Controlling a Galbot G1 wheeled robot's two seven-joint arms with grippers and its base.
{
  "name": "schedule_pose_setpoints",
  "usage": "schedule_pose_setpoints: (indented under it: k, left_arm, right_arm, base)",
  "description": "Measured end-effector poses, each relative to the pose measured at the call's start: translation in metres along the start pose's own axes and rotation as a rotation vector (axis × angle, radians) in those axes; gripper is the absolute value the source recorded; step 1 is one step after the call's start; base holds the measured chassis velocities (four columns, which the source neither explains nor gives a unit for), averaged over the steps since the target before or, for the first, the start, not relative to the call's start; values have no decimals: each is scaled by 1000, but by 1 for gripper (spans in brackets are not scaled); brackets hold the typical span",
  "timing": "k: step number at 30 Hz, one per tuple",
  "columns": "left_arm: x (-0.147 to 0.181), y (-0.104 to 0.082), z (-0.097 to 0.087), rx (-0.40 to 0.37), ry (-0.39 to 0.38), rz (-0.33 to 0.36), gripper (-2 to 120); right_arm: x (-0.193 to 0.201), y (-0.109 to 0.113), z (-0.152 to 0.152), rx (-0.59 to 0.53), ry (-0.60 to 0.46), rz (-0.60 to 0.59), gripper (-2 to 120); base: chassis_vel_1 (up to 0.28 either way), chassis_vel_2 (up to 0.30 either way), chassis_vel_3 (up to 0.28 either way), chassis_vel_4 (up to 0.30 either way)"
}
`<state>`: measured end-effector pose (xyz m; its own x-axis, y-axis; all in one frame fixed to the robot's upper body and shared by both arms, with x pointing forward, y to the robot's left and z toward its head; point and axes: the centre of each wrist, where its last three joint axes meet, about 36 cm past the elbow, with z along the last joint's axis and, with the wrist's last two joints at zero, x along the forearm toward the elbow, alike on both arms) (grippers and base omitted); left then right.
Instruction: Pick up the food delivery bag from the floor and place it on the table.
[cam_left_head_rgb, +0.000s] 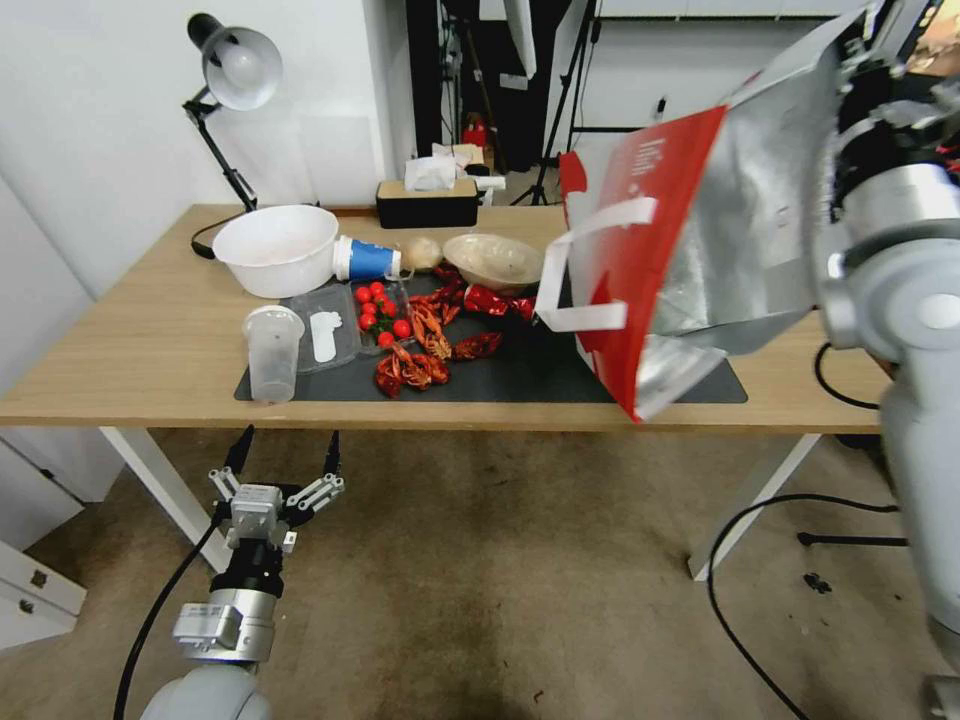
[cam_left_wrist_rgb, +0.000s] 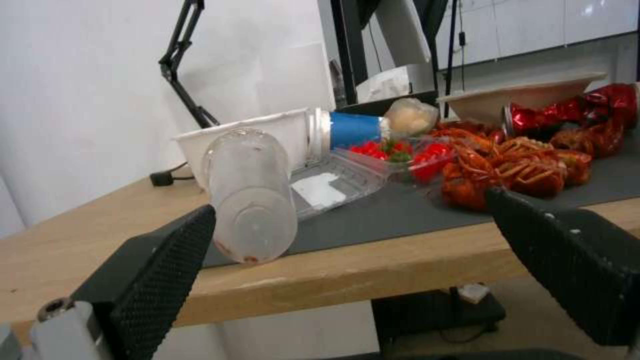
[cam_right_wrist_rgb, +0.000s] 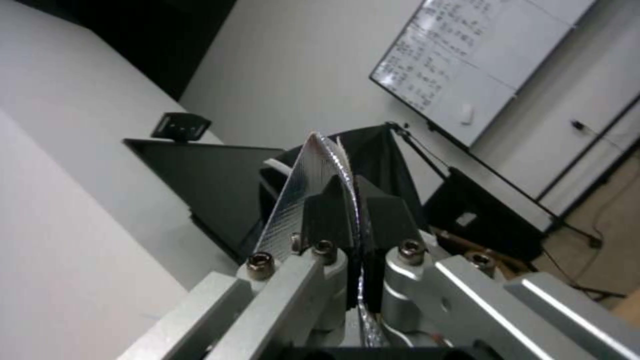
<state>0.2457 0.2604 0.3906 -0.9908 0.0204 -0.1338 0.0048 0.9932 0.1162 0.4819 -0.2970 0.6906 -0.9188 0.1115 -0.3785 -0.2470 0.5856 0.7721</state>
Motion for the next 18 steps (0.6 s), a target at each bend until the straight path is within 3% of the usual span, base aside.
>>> schedule_pose_setpoints:
  k: [7, 18]
  left_arm:
    - [-1, 1, 3, -3, 4, -5, 100]
    - [-3, 1, 8, 0, 11, -1, 100]
  right_arm:
    - [-13, -8, 14, 0, 15, 67, 0]
    - [-26, -33, 13, 97, 38, 163, 0]
  base:
    - [0, 0, 0, 0]
    - [0, 0, 0, 0]
